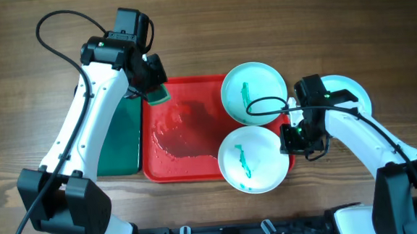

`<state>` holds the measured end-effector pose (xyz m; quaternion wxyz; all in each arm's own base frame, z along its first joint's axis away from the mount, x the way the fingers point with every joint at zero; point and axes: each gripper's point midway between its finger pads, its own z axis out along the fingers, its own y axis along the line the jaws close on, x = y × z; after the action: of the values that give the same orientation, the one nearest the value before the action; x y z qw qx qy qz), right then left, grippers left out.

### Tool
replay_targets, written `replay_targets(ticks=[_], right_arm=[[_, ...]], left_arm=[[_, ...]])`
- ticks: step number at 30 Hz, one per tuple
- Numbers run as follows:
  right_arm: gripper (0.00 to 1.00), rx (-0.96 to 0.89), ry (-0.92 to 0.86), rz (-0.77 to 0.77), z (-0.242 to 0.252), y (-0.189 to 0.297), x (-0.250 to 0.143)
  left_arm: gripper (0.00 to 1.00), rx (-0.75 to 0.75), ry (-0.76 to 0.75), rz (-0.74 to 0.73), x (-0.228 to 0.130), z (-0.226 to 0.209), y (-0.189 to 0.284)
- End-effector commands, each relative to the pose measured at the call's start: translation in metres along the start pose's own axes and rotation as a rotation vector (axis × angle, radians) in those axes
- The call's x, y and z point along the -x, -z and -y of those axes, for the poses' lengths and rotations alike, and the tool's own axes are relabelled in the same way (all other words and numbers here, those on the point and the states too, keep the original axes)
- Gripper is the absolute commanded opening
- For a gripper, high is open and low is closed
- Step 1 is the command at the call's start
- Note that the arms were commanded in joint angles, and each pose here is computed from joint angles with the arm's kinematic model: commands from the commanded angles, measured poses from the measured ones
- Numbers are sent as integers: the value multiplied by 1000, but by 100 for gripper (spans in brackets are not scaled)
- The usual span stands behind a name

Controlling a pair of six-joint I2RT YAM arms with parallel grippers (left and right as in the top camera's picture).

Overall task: Clean dirty plates on tray and stack at the side
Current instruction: 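Grip the lower-right plate's rim with the right gripper and drag it left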

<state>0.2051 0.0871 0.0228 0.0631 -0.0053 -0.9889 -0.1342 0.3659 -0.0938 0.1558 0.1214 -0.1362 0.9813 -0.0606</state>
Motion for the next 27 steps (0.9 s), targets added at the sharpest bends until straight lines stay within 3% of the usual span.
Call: replay_targets(ticks=[1, 5, 11, 15, 18, 24, 27], right_arm=[[17, 17, 8, -3, -3, -3, -6], [4, 27, 18, 2, -7, -4, -5], [4, 95, 67, 74, -78, 3, 10], [4, 171, -29, 257, -128, 12, 45], [5, 150, -73, 379, -138, 10, 69], [4, 189, -91, 367, -160, -26, 81], [18, 171, -89, 341, -161, -38, 84]], left_arm=[[4, -6, 3, 43, 6, 1, 12], [4, -6, 3, 43, 6, 1, 12], [4, -6, 3, 42, 6, 1, 12], [4, -3, 3, 37, 5, 0, 12], [4, -3, 3, 37, 5, 0, 12], [4, -3, 3, 36, 4, 0, 12], [4, 1, 3, 30, 3, 0, 12]])
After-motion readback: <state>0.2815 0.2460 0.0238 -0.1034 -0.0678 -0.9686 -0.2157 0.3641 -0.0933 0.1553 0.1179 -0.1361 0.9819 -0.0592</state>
